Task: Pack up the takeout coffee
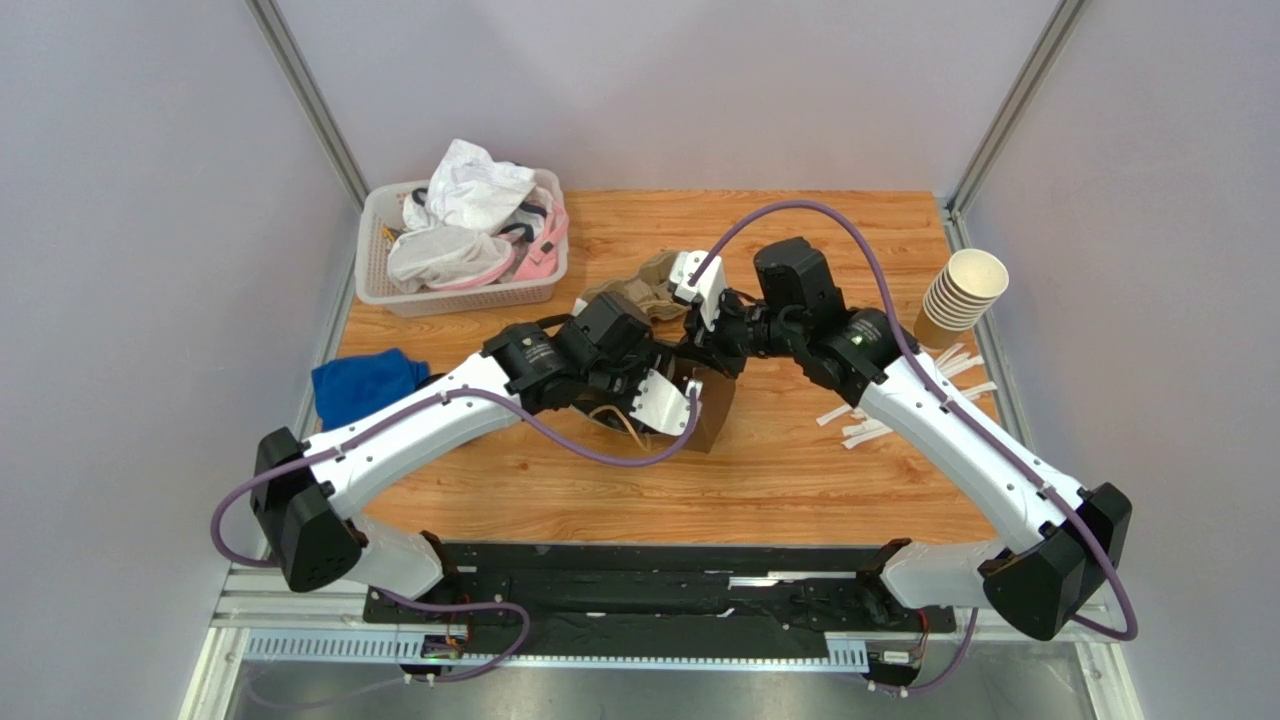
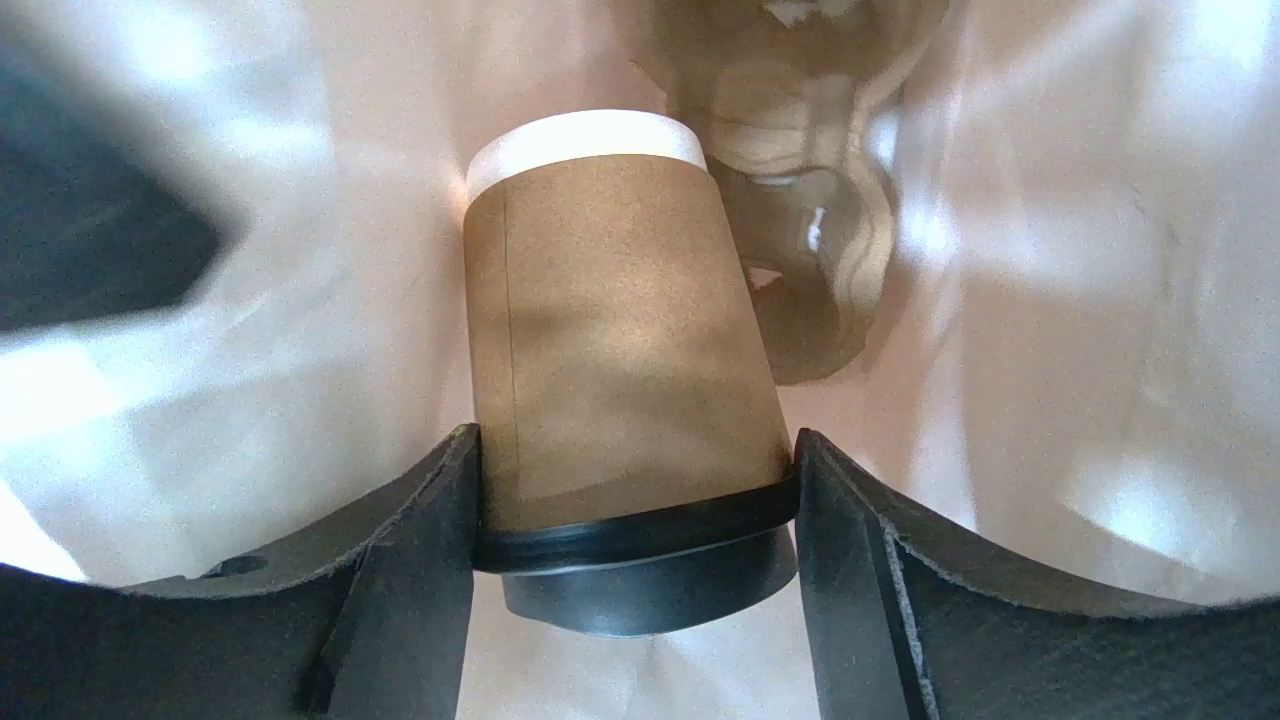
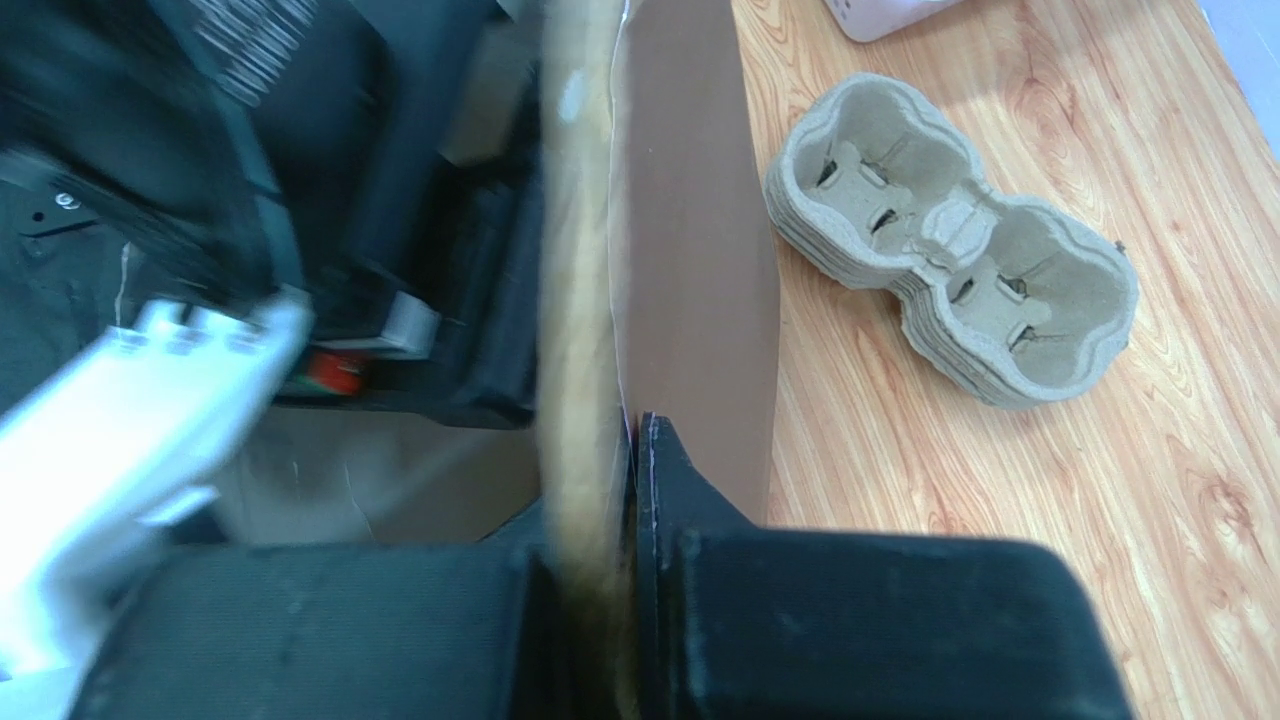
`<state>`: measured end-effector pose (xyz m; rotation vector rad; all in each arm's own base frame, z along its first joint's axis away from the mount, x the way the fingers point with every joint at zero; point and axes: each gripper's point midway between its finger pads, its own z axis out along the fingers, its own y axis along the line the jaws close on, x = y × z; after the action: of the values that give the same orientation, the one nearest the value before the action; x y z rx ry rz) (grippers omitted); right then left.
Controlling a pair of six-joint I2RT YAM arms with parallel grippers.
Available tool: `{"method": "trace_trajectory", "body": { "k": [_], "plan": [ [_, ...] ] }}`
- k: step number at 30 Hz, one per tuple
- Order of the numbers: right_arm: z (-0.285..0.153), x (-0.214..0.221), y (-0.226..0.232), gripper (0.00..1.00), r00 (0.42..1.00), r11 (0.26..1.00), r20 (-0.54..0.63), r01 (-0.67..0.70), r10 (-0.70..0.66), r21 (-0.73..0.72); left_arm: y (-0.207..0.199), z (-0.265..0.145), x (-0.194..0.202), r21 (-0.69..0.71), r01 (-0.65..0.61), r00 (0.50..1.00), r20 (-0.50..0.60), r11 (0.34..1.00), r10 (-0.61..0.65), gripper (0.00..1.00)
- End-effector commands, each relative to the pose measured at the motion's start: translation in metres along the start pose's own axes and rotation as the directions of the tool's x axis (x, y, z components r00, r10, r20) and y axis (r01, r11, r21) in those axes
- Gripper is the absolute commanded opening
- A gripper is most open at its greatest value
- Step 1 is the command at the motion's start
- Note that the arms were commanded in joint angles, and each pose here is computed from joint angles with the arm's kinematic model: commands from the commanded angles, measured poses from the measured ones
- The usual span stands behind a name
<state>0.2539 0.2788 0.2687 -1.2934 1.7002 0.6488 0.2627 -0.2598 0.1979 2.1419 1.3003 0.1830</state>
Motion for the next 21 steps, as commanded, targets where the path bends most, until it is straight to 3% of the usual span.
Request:
{"method": "trace_trajectory", "body": {
  "k": [1, 21],
  "plan": [
    [-0.002, 0.001, -0.010, 0.00, 0.999, 0.999, -0.028, 0.032, -0.031, 0.041, 0.038, -0.040, -0.019, -0.151, -0.012, 0.995, 0.097, 0.988, 0.027, 0.33],
    [-0.010, 0.026, -0.033, 0.00, 0.993, 0.993, -0.092, 0.082, -0.075, 0.087, 0.095, -0.134, -0.002, -0.407, -0.048, 0.994, 0.075, 0.912, 0.085, 0.26]
  ]
}}
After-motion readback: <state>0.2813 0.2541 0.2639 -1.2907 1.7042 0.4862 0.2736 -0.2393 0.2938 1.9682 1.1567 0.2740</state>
